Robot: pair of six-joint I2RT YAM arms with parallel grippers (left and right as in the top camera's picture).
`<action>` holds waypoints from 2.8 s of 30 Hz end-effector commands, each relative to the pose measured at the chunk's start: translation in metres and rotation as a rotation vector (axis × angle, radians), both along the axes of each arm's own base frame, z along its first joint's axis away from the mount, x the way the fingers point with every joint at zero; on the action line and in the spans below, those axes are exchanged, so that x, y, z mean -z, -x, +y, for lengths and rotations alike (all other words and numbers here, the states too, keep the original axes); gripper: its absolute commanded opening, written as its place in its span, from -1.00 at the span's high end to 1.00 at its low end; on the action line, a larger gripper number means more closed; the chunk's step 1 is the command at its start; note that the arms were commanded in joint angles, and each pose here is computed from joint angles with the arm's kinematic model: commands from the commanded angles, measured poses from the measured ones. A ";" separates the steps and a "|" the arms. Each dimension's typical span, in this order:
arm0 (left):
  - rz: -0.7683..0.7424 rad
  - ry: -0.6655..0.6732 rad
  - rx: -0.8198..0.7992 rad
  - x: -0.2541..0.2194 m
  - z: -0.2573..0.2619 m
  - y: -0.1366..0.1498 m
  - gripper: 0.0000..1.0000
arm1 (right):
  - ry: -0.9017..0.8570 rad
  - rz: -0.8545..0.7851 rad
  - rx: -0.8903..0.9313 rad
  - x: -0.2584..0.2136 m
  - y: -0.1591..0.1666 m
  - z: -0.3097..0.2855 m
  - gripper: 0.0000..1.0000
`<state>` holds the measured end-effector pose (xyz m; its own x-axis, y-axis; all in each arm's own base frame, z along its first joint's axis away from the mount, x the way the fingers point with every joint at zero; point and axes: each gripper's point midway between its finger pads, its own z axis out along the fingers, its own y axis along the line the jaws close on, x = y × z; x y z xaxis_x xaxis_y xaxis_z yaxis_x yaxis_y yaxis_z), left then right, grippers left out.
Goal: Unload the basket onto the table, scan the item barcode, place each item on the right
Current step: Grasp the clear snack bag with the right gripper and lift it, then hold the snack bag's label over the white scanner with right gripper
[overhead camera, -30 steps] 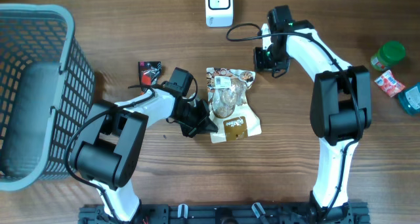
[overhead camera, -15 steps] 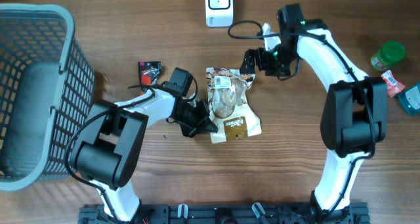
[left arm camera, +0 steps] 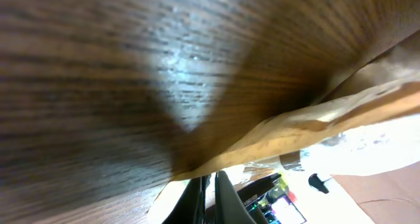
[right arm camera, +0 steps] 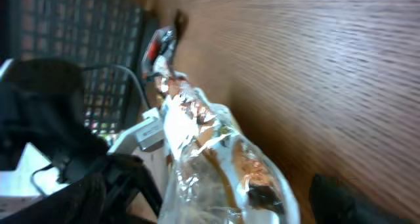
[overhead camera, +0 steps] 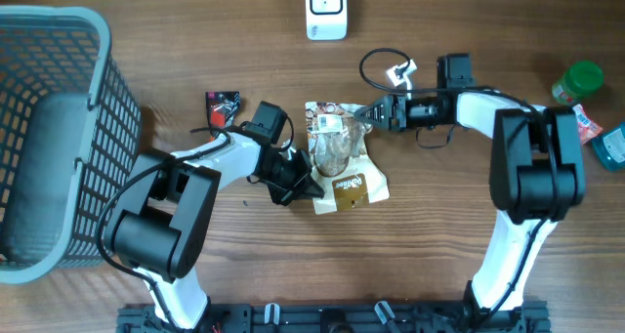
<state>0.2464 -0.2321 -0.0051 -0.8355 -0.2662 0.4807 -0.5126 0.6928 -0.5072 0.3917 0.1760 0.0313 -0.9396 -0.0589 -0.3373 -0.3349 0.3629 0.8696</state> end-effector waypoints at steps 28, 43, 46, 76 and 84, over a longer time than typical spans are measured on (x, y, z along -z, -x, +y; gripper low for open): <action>0.060 -0.125 -0.073 0.015 0.049 0.003 -1.00 | -0.007 0.167 -0.099 0.058 0.064 -0.004 0.91; -0.104 -0.168 -0.176 -0.024 0.101 -0.072 -1.00 | -0.062 -0.033 -0.099 -0.072 0.055 -0.004 0.91; -0.105 -0.172 -0.177 -0.023 0.102 -0.072 -1.00 | -0.045 -0.085 -0.074 -0.113 0.058 -0.005 0.91; -0.135 -0.303 -0.180 -0.012 0.122 -0.076 -1.00 | 0.709 -1.226 0.386 -0.237 -0.119 -0.013 0.91; -0.134 -0.304 -0.180 -0.012 0.122 -0.076 -1.00 | 1.137 -1.581 0.309 -0.232 -0.169 -0.029 0.91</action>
